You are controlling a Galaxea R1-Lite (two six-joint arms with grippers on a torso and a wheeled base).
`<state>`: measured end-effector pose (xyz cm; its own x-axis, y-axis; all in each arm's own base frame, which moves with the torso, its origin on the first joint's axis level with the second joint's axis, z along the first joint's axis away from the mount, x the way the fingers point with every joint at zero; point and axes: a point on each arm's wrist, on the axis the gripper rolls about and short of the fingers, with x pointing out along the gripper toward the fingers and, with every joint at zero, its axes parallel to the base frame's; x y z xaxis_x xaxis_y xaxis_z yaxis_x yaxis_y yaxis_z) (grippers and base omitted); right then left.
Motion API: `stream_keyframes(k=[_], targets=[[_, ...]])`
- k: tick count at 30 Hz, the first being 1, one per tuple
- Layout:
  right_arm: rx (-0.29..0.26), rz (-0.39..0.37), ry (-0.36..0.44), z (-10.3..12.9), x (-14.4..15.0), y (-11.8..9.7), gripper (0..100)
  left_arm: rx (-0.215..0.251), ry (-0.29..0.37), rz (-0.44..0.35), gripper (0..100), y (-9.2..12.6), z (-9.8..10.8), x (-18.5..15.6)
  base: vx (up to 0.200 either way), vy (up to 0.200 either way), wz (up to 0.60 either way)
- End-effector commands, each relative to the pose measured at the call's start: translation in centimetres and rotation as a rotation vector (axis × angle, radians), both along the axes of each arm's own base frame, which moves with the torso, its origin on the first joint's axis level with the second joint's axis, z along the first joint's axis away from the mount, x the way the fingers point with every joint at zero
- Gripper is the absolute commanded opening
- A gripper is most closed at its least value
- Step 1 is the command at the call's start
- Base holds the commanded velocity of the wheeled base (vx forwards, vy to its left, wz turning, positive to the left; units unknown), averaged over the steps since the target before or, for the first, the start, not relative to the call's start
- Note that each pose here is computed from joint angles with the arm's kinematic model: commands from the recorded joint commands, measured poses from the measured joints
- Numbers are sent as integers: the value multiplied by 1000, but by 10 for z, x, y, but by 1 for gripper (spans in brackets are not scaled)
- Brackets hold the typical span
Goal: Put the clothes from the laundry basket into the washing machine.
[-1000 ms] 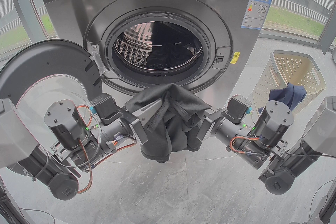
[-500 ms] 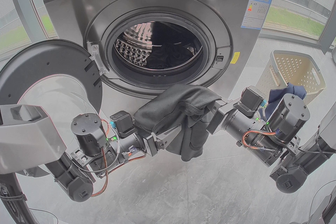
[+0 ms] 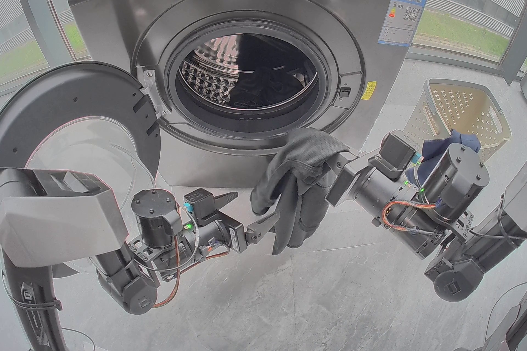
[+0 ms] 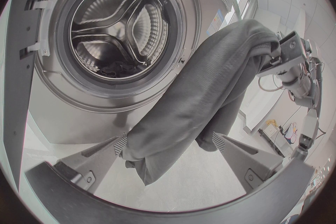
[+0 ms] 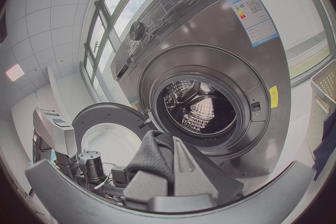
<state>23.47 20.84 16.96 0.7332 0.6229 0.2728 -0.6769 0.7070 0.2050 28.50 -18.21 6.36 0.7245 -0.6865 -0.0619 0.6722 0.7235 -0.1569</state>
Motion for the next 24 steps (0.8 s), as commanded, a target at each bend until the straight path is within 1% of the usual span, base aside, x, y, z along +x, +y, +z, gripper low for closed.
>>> stream_keyframes(k=[1, 8, 12, 18, 21, 24], targets=[[1, 1, -1, 0, 0, 0, 0, 20, 20, 10, 100, 0, -14, 7, 0, 0, 0], [0, 1, 0, 0, 0, 0, 0, 23, 25, 18, 100, -1, -20, 14, 0, 0, 0], [-1, 1, 2, -1, 0, 1, 0, 38, 30, 17, 100, -2, -26, 16, 0, 0, 0], [-3, 4, 6, -3, 0, 2, 0, 43, 29, 11, 100, -7, -33, 20, 0, 0, 0], [-2, 7, 7, -3, -1, 3, 0, 45, 1, 22, 100, -13, -40, 34, 0, 0, 0], [-5, 10, 10, -4, -2, 4, 0, 39, -17, 30, 100, -15, -42, 42, 0, 0, 0]])
